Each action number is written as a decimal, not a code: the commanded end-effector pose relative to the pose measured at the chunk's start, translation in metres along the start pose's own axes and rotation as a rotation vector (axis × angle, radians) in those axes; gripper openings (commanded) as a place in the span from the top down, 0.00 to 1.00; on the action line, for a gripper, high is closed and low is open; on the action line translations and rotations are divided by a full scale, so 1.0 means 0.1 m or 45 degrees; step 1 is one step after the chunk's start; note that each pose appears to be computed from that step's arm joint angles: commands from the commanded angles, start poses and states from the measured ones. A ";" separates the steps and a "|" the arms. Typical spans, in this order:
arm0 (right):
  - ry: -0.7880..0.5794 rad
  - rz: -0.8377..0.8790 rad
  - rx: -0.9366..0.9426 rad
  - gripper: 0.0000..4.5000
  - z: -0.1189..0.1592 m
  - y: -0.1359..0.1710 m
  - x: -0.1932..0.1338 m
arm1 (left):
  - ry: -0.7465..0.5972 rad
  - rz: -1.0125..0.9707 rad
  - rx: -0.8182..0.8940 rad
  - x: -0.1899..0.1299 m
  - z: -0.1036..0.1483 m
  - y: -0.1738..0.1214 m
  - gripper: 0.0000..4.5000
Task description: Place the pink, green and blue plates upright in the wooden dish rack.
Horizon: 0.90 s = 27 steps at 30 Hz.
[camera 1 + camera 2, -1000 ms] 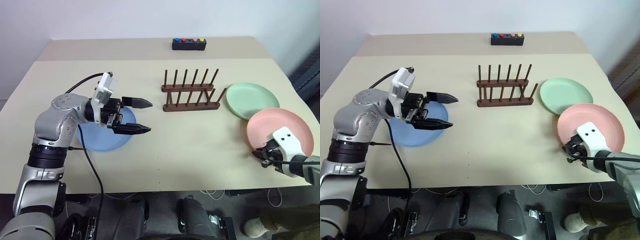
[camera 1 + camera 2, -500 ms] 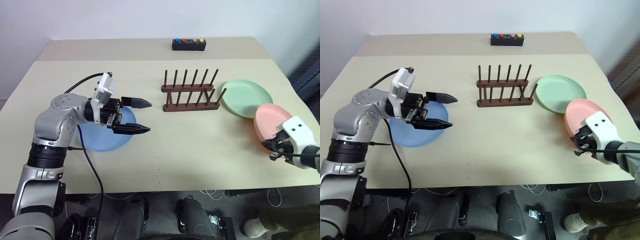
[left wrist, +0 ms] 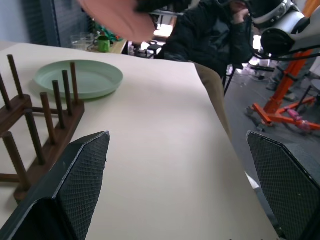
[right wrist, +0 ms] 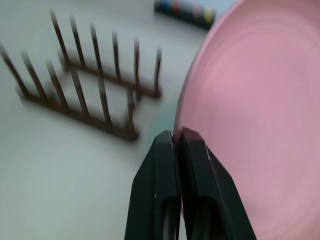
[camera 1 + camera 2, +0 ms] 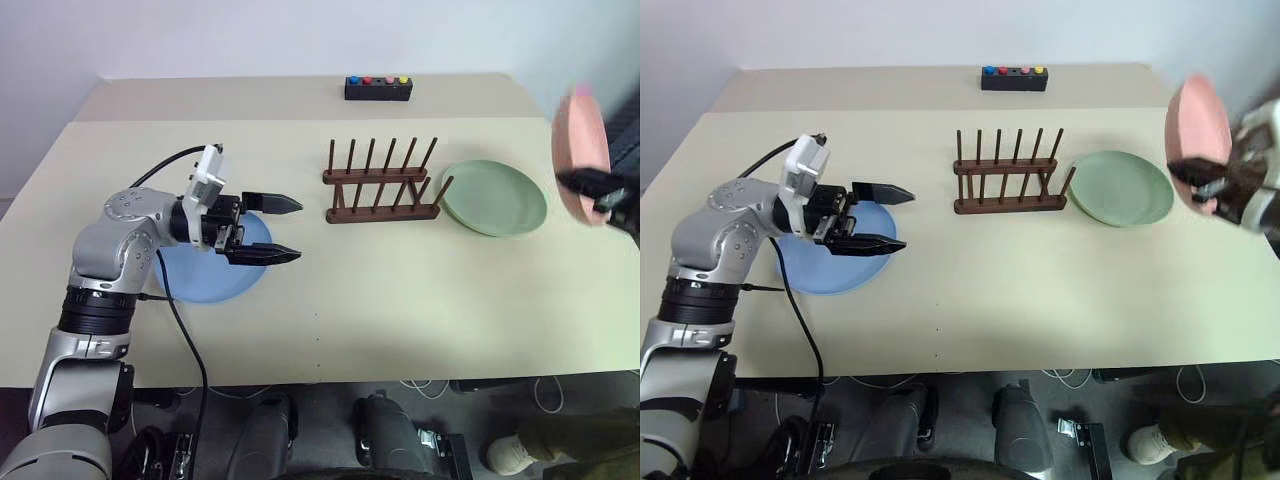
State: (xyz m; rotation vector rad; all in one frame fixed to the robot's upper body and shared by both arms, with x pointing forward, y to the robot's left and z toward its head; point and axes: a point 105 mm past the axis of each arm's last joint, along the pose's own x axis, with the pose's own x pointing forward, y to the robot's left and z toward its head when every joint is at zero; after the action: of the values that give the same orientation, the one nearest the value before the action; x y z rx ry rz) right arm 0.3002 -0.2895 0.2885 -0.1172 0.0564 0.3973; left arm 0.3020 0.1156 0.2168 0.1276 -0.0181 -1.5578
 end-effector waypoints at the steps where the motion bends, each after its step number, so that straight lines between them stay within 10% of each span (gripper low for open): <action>1: -0.304 0.104 0.196 0.99 0.45 -0.02 0.07 | -0.009 0.055 0.074 -0.03 0.10 0.05 0.00; 13: -0.686 0.692 0.754 0.99 0.90 -0.01 0.46 | -0.027 0.164 0.065 -0.11 0.15 0.02 0.00; 27: -0.524 0.974 0.900 0.99 0.50 0.14 0.76 | -0.013 0.265 0.038 -0.24 0.15 -0.12 0.00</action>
State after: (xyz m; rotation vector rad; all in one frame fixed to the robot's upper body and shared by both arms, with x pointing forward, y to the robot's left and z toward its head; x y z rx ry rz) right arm 0.3711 -0.2412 0.3106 0.7558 -0.0982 1.0838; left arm 0.2947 0.1363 0.2203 0.1100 -0.0142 -1.3519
